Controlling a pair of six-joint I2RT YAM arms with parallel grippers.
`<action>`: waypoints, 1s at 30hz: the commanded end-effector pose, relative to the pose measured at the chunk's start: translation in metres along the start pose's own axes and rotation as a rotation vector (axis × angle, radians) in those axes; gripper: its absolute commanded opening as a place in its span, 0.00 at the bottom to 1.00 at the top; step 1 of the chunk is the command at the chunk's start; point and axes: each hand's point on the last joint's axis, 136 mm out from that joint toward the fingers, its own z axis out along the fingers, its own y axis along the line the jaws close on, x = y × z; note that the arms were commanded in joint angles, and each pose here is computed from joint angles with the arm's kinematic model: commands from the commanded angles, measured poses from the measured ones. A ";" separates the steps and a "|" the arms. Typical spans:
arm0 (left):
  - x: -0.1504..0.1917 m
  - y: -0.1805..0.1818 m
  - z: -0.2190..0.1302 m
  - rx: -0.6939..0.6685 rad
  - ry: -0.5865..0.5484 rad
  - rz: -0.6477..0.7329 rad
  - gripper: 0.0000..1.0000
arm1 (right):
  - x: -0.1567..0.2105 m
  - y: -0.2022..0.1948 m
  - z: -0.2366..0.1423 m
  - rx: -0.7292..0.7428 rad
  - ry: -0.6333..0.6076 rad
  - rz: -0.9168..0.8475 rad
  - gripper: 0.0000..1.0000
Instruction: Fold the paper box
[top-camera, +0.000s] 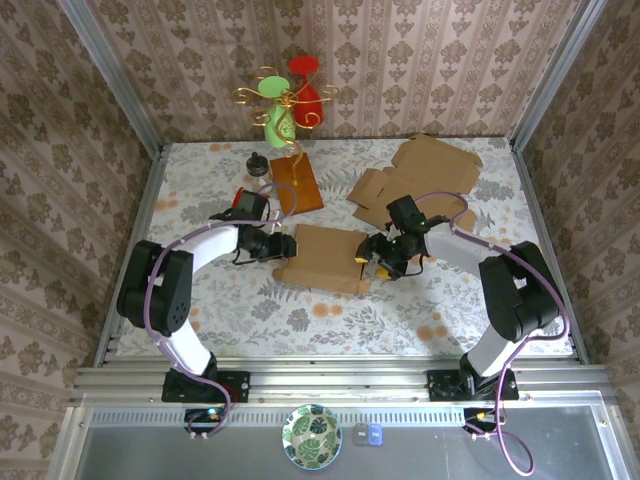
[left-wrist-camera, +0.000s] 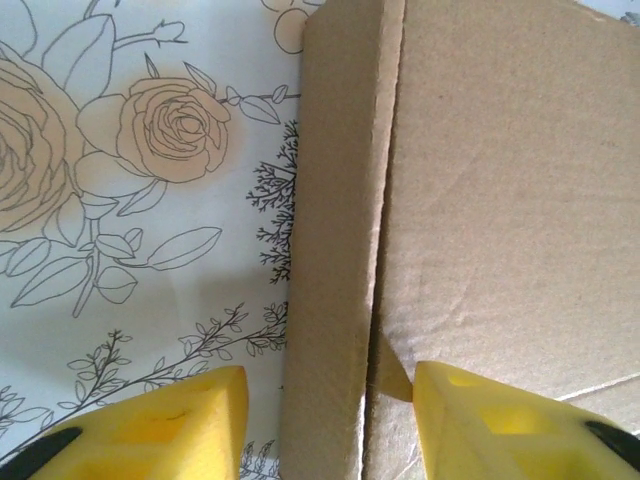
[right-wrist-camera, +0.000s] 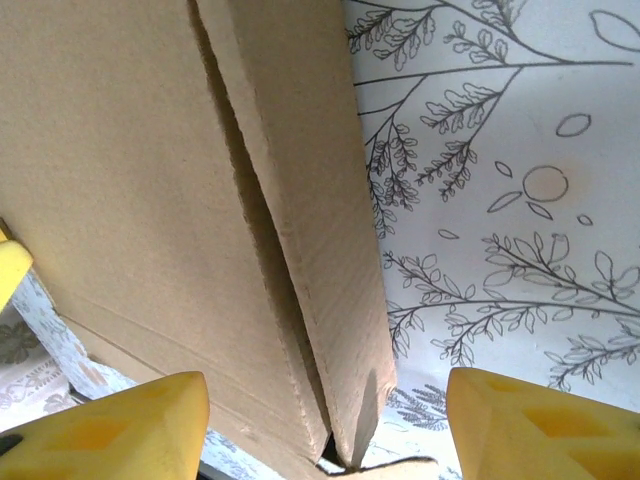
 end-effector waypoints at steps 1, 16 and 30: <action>0.002 -0.003 -0.003 0.010 -0.020 -0.002 0.44 | -0.009 0.010 0.005 -0.013 0.006 -0.054 0.62; -0.001 -0.011 -0.004 0.047 -0.051 0.008 0.37 | -0.015 0.001 0.032 0.008 0.051 -0.058 0.29; 0.002 -0.011 -0.003 0.048 -0.050 0.007 0.26 | -0.011 -0.013 0.035 0.058 0.064 -0.048 0.17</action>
